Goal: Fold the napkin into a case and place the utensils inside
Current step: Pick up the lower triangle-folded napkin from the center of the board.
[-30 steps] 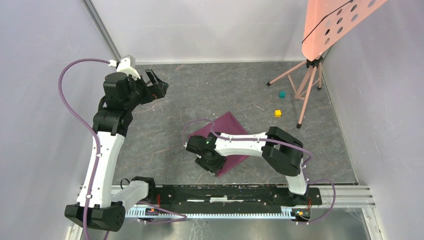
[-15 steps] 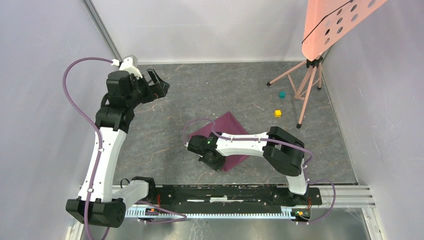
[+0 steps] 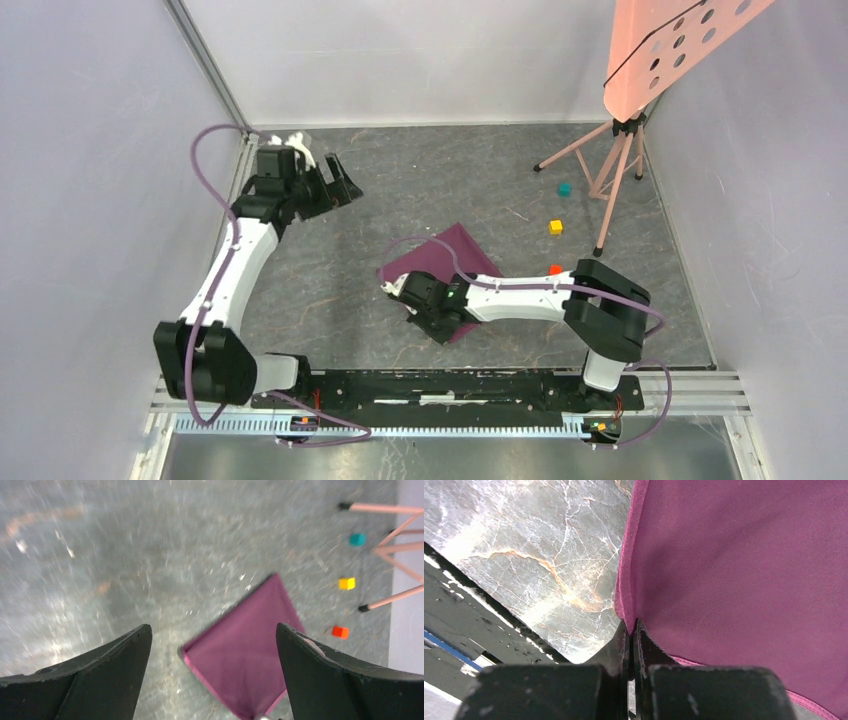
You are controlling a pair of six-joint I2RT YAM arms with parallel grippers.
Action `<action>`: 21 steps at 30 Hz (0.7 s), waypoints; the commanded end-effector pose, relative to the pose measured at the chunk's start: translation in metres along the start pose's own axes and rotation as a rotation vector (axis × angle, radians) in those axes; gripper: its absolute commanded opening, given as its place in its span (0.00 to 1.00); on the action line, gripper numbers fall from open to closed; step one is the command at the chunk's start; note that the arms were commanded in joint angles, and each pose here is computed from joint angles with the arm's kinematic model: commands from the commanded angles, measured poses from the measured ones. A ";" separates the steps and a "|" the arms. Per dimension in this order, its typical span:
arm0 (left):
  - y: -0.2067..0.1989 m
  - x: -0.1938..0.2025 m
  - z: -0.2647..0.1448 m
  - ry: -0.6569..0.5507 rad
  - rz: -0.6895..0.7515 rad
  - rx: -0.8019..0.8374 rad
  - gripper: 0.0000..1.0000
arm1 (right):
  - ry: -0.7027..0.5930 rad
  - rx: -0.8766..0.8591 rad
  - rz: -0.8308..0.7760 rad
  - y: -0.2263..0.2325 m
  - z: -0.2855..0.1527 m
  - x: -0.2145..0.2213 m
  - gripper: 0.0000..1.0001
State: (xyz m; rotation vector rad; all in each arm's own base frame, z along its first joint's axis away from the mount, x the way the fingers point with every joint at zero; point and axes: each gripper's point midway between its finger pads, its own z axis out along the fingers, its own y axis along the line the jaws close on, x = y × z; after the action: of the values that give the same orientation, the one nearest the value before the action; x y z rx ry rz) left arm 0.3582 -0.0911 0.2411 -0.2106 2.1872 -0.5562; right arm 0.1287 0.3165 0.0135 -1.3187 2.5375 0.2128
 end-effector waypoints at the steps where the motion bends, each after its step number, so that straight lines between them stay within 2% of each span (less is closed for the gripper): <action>1: 0.015 0.063 0.023 0.185 -0.176 -0.005 1.00 | -0.176 -0.088 0.008 0.007 0.003 -0.025 0.00; 9: 0.038 0.151 0.014 0.190 -0.423 -0.002 1.00 | -0.294 -0.265 -0.021 0.027 -0.008 -0.039 0.00; 16: 0.031 0.199 0.010 0.249 -0.629 0.090 1.00 | -0.372 -0.313 0.016 0.029 -0.016 -0.043 0.00; 21: 0.037 0.227 0.007 0.218 -0.764 0.088 1.00 | -0.415 -0.341 0.067 0.028 -0.022 -0.042 0.00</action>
State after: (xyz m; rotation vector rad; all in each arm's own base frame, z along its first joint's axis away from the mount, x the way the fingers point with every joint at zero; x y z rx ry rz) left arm 0.2203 -0.1259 0.0489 -0.8644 2.3859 -0.9795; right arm 0.1213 0.3439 0.0225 -1.2279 2.3433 0.7362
